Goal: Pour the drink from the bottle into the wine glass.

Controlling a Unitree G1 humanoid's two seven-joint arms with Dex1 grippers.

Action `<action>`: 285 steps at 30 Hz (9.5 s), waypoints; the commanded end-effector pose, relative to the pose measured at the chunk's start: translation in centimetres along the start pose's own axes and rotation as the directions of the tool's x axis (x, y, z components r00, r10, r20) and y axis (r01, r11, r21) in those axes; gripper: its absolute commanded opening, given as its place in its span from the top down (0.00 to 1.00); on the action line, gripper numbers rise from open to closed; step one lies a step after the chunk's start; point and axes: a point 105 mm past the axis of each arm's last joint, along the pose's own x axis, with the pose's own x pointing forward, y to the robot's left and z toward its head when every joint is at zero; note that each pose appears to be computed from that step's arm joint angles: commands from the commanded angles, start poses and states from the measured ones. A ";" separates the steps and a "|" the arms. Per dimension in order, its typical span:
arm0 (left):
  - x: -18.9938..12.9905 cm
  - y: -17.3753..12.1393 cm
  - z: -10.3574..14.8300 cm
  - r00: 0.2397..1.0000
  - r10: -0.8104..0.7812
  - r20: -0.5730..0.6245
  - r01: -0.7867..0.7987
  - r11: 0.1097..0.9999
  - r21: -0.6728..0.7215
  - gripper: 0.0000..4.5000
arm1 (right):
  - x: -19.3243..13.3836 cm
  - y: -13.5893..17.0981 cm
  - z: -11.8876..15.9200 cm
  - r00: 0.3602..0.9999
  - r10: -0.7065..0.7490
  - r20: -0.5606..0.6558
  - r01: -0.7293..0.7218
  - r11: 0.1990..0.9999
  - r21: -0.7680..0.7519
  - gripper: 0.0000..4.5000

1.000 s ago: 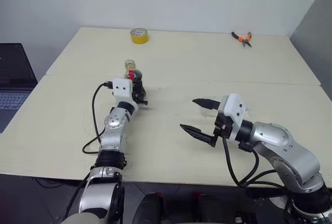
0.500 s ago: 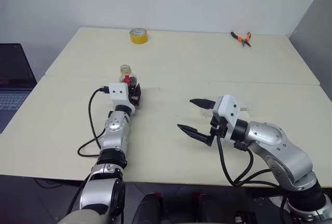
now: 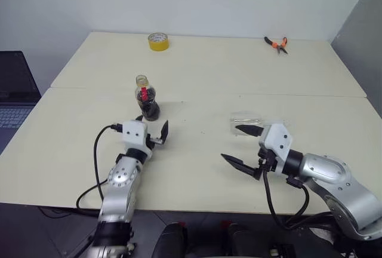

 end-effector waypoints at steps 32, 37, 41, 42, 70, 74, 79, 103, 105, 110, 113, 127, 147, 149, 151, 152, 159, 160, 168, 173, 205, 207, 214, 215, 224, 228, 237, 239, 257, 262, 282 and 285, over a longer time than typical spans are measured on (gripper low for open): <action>1.8 -9.7 7.3 0.690 -0.717 0.099 0.712 0.697 0.087 0.01 | 0.4 -11.1 -7.8 0.776 -0.590 -0.221 0.121 0.484 -0.867 0.00; 2.1 -9.9 7.4 0.691 -0.715 0.109 0.710 0.699 0.088 0.00 | 1.0 -11.4 -8.4 0.770 -0.599 -0.219 0.128 0.481 -0.867 0.13; 2.3 -9.9 7.7 0.694 -0.709 0.123 0.705 0.704 0.085 0.00 | 1.3 -11.2 -8.9 0.768 -0.601 -0.221 0.131 0.486 -0.864 0.45; 2.3 -9.9 7.7 0.697 -0.706 0.125 0.702 0.707 0.084 0.00 | 1.3 -11.2 -9.0 0.766 -0.605 -0.220 0.136 0.486 -0.863 0.53; -0.8 -3.1 8.6 0.731 -0.676 0.090 0.681 0.731 -0.047 0.00 | 8.0 -5.3 -1.9 0.866 -0.408 0.290 0.371 0.912 0.175 0.97; -1.4 -3.0 8.7 0.716 -0.695 0.068 0.698 0.715 -0.043 0.00 | 10.6 -4.7 -2.2 0.885 -0.350 0.308 0.289 0.930 0.228 0.97; -1.2 -2.6 8.7 0.730 -0.681 0.065 0.683 0.729 -0.033 0.00 | 13.0 -4.3 -2.3 0.900 -0.294 0.321 0.240 0.951 0.196 0.97; -0.5 -2.5 7.9 0.752 -0.655 0.076 0.657 0.754 -0.004 0.00 | 13.8 -4.9 -5.6 0.949 -0.251 0.191 0.233 0.966 0.112 0.01; -0.4 -2.5 7.9 0.754 -0.652 0.077 0.655 0.756 -0.002 0.00 | 13.8 -5.0 -6.0 0.953 -0.251 0.169 0.241 0.967 0.080 0.01; -0.4 -2.4 7.7 0.759 -0.647 0.075 0.649 0.761 0.002 0.00 | 13.6 -5.2 -7.0 0.960 -0.261 0.101 0.261 0.965 0.012 0.01; -0.4 -2.4 7.6 0.762 -0.643 0.074 0.645 0.764 0.004 0.00 | 13.4 -5.3 -7.6 0.958 -0.277 0.075 0.277 0.961 0.002 0.01; -0.2 -1.7 7.2 0.803 -0.589 0.088 0.593 0.805 -0.021 0.00 | 11.5 -4.7 -4.7 0.960 -0.232 0.154 0.220 0.971 0.093 0.01; -0.8 6.5 4.1 0.988 0.127 0.087 -0.126 0.992 -0.017 0.00 | 1.4 0.6 2.5 0.983 0.028 0.183 -0.048 0.994 0.103 0.01; 0.5 7.1 3.9 0.982 0.173 0.072 -0.171 0.985 -0.033 0.00 | 1.6 0.6 3.0 0.980 0.037 0.194 -0.058 0.993 0.099 0.01; 1.2 7.2 3.6 0.982 0.179 0.060 -0.177 0.984 -0.030 0.00 | 1.7 0.7 3.5 0.977 0.046 0.207 -0.068 0.993 0.097 0.01; 1.7 7.0 3.3 0.984 0.170 0.048 -0.169 0.985 -0.024 0.00 | 1.8 0.7 3.8 0.975 0.054 0.215 -0.076 0.992 0.096 0.01; 3.9 5.5 2.6 0.995 0.094 0.022 -0.094 0.995 -0.026 0.00 | 1.8 1.2 5.2 0.964 0.099 0.245 -0.117 0.991 0.061 0.01; 4.2 5.6 2.5 0.996 0.090 0.017 -0.090 0.996 -0.028 0.00 | 1.7 1.3 5.5 0.962 0.106 0.251 -0.124 0.991 0.058 0.01; 6.2 6.1 2.9 0.997 0.074 0.028 -0.074 0.997 -0.015 0.00 | 1.3 1.7 6.4 0.951 0.149 0.271 -0.164 0.986 0.032 0.01; 7.0 5.9 2.8 0.998 0.058 0.030 -0.057 0.998 -0.024 0.00 | 1.3 1.6 6.4 0.952 0.154 0.264 -0.166 0.986 0.021 0.01; 13.0 -2.5 13.4 0.907 -0.349 0.235 0.230 0.880 0.416 0.86 | 1.9 -1.9 7.4 0.930 -0.169 0.326 0.145 0.985 0.097 0.00; 13.5 -3.2 14.0 0.894 -0.376 0.242 0.239 0.859 0.453 0.86 | 2.0 -2.5 7.6 0.920 -0.214 0.330 0.193 0.977 0.096 0.00; 14.0 -3.6 14.9 0.870 -0.422 0.253 0.215 0.788 0.578 0.86 | 2.3 -2.9 6.9 0.912 -0.259 0.318 0.241 0.966 0.095 0.00; 14.1 -3.6 15.0 0.869 -0.425 0.254 0.211 0.782 0.586 0.86 | 2.4 -2.9 6.9 0.912 -0.260 0.317 0.243 0.966 0.094 0.00; 14.4 -3.2 16.9 0.851 -0.444 0.282 0.123 0.690 0.713 0.86 | 2.9 -3.5 6.1 0.906 -0.307 0.291 0.287 0.952 0.109 0.00; 14.4 -2.9 17.1 0.849 -0.449 0.277 0.106 0.659 0.745 0.86 | 3.1 -3.9 6.0 0.903 -0.324 0.283 0.302 0.946 0.120 0.00; 14.6 -2.8 17.5 0.848 -0.457 0.270 0.056 0.582 0.811 0.86 | 3.3 -4.0 6.2 0.901 -0.323 0.290 0.300 0.946 0.122 0.00; 14.6 -3.0 17.6 0.845 -0.465 0.266 0.045 0.557 0.829 0.86 | 3.4 -4.0 6.2 0.901 -0.322 0.290 0.298 0.947 0.123 0.00; 14.6 -2.9 18.3 0.837 -0.476 0.270 -0.063 0.407 0.911 0.86 | 3.6 -3.8 6.4 0.900 -0.319 0.297 0.294 0.948 0.125 0.00; 14.5 -2.9 18.6 0.831 -0.483 0.277 -0.093 0.370 0.924 0.86 | 3.6 -3.7 6.4 0.901 -0.317 0.297 0.292 0.948 0.126 0.00; 14.6 -2.9 19.7 0.819 -0.492 0.294 -0.176 0.273 0.946 0.86 | 3.7 -3.5 6.3 0.904 -0.311 0.293 0.289 0.950 0.116 0.00; 14.6 -2.9 19.7 0.818 -0.495 0.294 -0.183 0.262 0.948 0.86 | 3.7 -3.4 6.2 0.905 -0.309 0.291 0.288 0.951 0.115 0.00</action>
